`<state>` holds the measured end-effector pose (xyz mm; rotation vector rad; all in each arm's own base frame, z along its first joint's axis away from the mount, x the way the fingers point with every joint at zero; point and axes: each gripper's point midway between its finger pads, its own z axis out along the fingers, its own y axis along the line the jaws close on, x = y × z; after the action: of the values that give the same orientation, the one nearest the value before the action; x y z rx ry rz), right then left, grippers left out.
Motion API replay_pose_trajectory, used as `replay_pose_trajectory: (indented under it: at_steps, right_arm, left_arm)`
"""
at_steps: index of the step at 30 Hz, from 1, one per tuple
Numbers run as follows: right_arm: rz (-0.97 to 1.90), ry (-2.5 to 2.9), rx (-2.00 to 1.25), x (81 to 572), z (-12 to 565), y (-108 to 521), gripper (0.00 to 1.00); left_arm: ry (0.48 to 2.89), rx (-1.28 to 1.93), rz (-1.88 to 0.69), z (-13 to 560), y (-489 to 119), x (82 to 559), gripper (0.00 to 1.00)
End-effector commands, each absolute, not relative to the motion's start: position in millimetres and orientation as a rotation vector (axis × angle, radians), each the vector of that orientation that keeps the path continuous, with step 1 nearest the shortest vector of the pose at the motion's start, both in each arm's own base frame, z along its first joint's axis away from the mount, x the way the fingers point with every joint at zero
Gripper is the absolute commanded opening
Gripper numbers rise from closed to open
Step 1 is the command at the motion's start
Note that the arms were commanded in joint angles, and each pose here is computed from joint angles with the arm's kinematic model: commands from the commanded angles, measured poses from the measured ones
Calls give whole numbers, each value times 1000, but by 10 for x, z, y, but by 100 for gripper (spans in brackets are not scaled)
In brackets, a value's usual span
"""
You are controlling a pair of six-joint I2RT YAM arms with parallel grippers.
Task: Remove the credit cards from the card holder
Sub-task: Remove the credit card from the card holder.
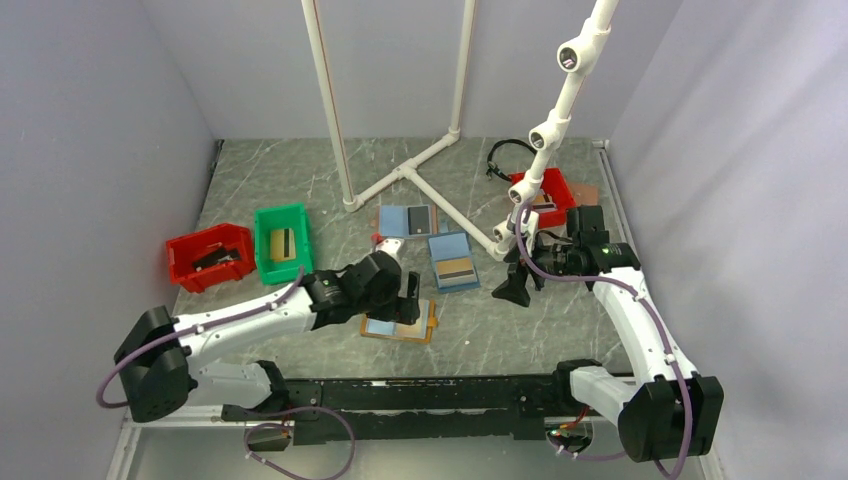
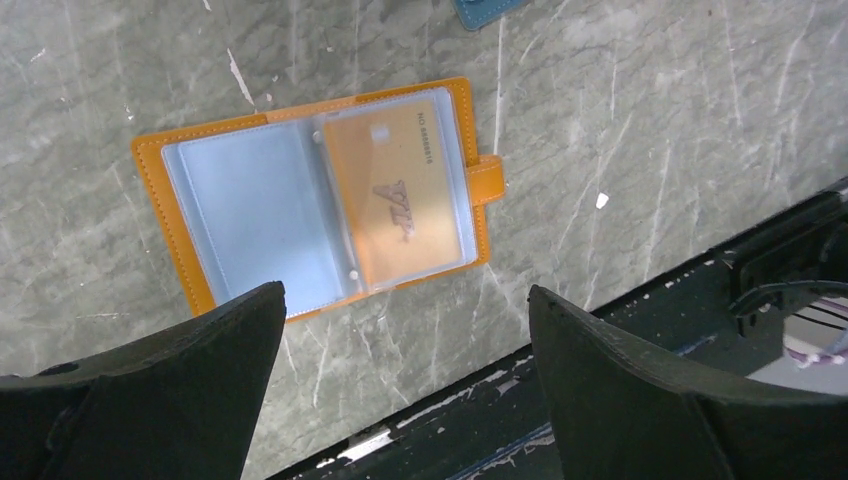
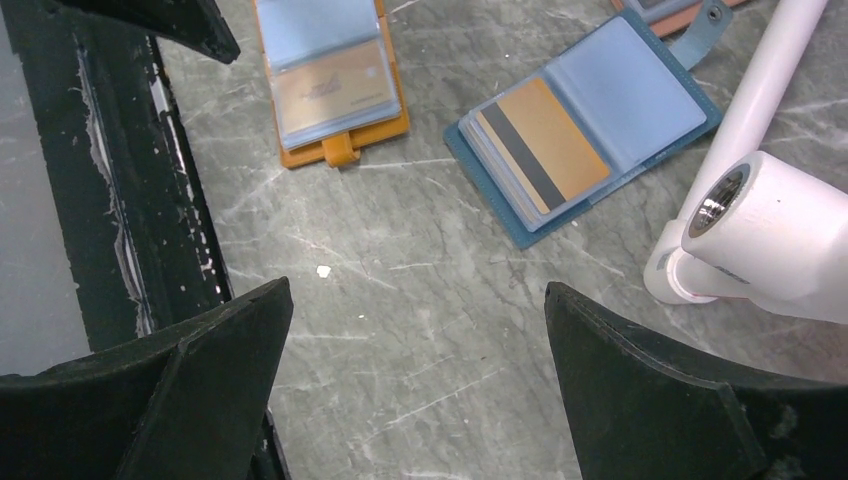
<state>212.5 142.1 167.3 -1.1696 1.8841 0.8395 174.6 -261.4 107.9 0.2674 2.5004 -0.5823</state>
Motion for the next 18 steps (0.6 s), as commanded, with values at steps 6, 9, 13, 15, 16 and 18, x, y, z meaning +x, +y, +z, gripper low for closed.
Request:
replay_pose_trajectory:
  at_steps: [6, 9, 13, 15, 16, 18]
  right_arm:
    - [827, 1869, -1160, 2185, 1658, 1436, 100]
    - [826, 1879, -1155, 2192, 1635, 1431, 100]
    - [818, 1892, -1151, 2206, 1614, 1420, 100]
    - [821, 1893, -1152, 2206, 1613, 1423, 100]
    - [821, 1895, -1152, 2203, 1606, 1422, 100]
    - [822, 1899, -1151, 2208, 1594, 1422, 100]
  left_arm:
    - [2494, 207, -420, 1041, -2857, 1838, 91]
    - [2517, 209, -364, 976, -2943, 1822, 90]
    - [2536, 241, -260, 892, -3018, 1812, 88]
    - [2557, 244, -208, 818, -3007, 1806, 88]
    - [2565, 248, -190, 792, -3010, 1809, 85]
    - [2582, 240, -143, 726, -2982, 1810, 77]
